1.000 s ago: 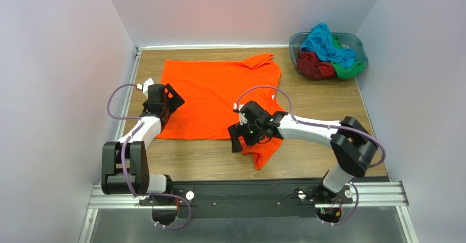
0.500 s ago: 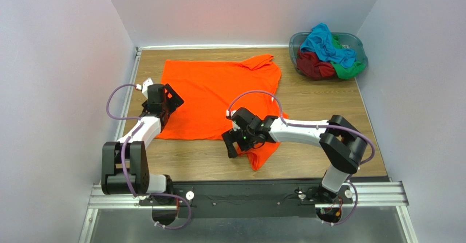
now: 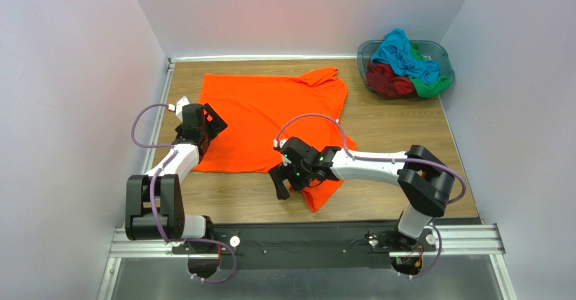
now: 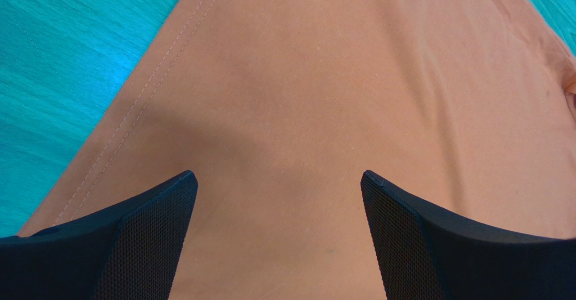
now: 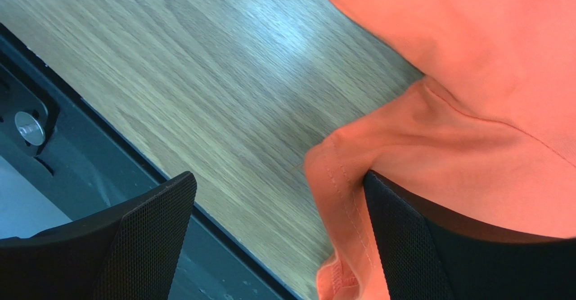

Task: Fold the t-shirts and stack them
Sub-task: Flatten the tshirt out

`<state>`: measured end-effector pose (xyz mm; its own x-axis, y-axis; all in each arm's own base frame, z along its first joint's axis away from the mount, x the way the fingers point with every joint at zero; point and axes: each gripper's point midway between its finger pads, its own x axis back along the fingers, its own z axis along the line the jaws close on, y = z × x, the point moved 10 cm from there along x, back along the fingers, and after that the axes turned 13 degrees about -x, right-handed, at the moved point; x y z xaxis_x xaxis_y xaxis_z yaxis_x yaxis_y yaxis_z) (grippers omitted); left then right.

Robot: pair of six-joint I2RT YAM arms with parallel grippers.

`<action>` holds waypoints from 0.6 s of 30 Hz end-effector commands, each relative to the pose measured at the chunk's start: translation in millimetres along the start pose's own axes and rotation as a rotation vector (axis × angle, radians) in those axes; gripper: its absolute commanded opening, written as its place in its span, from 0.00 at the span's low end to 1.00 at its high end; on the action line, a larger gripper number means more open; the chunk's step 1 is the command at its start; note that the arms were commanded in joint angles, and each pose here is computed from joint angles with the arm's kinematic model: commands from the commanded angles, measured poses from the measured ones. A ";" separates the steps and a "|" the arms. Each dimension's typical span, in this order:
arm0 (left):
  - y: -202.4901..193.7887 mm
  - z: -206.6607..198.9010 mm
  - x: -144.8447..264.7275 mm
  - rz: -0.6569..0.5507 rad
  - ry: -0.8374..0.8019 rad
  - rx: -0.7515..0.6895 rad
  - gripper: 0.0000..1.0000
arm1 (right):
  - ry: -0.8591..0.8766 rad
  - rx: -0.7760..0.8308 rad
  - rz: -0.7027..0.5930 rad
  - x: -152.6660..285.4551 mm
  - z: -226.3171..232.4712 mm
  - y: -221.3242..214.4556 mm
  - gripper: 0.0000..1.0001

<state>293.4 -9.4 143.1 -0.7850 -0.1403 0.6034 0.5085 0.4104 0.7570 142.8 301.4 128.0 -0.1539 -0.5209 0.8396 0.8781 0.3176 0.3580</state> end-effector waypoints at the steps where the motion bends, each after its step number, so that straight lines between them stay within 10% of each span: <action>1: 3.9 3.5 -2.3 -0.019 0.040 0.008 0.99 | 0.000 0.008 0.040 -8.8 8.4 -3.3 1.00; 10: 8.1 1.9 -3.7 -0.023 0.039 0.011 0.98 | 0.036 0.042 0.085 -16.2 28.4 -15.0 1.00; 18: 15.1 0.4 4.5 -0.057 0.032 0.032 0.98 | -0.063 -0.011 -0.172 27.0 26.5 2.6 1.00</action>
<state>294.8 -7.8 143.8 -0.7836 -0.1484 0.6033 0.5038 0.4165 0.7568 123.8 319.6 136.4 -0.1543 -0.5310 0.8332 0.8652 0.3347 0.3735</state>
